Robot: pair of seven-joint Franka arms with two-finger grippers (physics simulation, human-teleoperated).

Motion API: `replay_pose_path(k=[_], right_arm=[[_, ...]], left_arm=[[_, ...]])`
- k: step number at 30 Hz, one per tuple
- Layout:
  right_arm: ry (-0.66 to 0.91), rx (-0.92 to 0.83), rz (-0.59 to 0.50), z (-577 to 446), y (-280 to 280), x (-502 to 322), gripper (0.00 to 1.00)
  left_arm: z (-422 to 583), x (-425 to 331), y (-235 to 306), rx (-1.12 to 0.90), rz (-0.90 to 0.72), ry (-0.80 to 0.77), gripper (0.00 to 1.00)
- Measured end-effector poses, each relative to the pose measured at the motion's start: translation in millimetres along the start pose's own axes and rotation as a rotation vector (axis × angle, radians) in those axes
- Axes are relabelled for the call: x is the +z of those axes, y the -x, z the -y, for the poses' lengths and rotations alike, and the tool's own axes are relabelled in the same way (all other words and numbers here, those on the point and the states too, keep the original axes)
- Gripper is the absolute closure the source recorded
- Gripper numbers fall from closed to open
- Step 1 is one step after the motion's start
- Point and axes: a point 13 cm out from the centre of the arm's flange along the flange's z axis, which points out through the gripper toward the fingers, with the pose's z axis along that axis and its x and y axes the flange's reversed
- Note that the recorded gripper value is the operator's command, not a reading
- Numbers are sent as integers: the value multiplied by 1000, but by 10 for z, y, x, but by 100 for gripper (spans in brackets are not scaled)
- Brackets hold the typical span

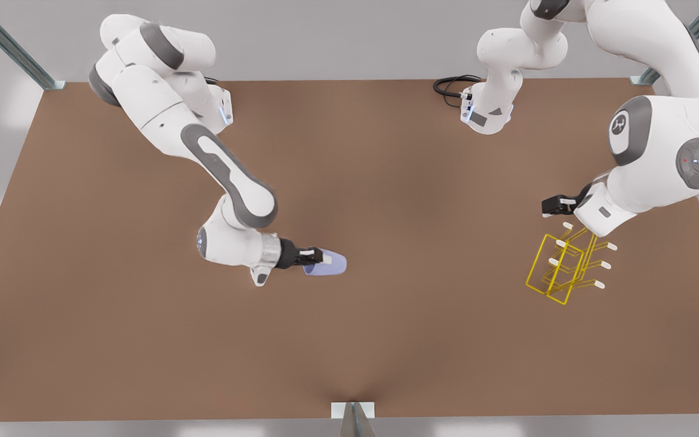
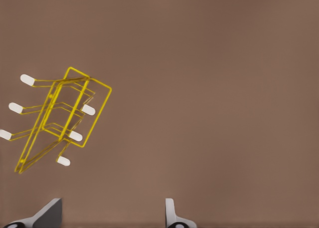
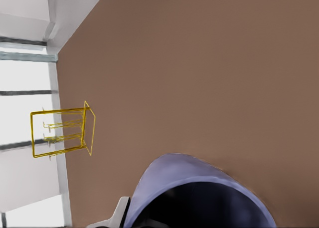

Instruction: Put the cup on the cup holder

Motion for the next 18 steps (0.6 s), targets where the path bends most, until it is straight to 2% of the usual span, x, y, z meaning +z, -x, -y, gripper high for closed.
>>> replay_pose_path(k=[3,5,10,16,18], right_arm=[[167,103,-49,-294,-120,699,79],[224,163,-53,-226,-91,976,79],[259,256,-52,128,-179,1343,79],[295,277,-76,293,-426,1580,79],[299,264,-74,315,-452,1596,74]], left_arm=[[85,13,-1,11,-3,20,0],[199,3,-8,19,1,31,0],[261,5,-17,2,1,42,0],[262,53,-13,-24,-9,46,0],[261,59,-14,-31,-11,47,0]])
